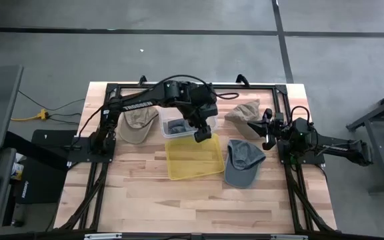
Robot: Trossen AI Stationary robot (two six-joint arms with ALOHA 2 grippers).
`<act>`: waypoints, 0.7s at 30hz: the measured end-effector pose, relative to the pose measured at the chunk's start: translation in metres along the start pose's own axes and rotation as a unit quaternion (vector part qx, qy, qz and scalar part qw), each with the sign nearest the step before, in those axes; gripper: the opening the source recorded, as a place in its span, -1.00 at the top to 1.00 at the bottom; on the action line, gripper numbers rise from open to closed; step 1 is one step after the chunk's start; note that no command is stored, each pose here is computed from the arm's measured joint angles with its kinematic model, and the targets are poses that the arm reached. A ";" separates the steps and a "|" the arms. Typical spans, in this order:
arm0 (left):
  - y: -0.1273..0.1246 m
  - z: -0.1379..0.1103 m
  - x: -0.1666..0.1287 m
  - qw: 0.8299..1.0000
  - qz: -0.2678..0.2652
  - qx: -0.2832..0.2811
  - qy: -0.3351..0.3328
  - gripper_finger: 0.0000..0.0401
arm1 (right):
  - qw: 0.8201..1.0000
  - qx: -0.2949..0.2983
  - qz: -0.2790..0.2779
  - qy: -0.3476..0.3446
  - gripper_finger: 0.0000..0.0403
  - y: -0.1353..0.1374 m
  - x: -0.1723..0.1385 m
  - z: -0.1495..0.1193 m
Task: Pick & Place hat
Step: Put the gray cap into the transparent bin
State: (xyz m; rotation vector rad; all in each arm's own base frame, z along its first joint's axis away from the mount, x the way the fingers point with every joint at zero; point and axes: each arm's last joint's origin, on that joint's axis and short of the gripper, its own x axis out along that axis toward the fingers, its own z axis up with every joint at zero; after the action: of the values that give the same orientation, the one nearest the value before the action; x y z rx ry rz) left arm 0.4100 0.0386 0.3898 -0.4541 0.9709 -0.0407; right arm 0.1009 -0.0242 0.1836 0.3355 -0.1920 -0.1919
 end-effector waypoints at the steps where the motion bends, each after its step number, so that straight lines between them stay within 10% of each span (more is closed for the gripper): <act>1: -0.002 -0.001 0.001 1.000 0.010 0.001 -0.002 -0.19 | 1.000 0.000 0.000 0.000 1.00 0.000 0.000 0.000; 21: -0.014 -0.026 -0.094 0.982 0.149 0.057 -0.097 0.30 | 1.000 0.000 0.000 0.000 1.00 0.000 0.000 0.000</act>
State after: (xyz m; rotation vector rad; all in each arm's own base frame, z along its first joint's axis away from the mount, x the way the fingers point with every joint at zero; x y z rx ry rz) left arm 0.3373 0.0387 0.4566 -0.2002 0.8300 0.2136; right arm 0.1009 -0.0241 0.1837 0.3355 -0.1918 -0.1914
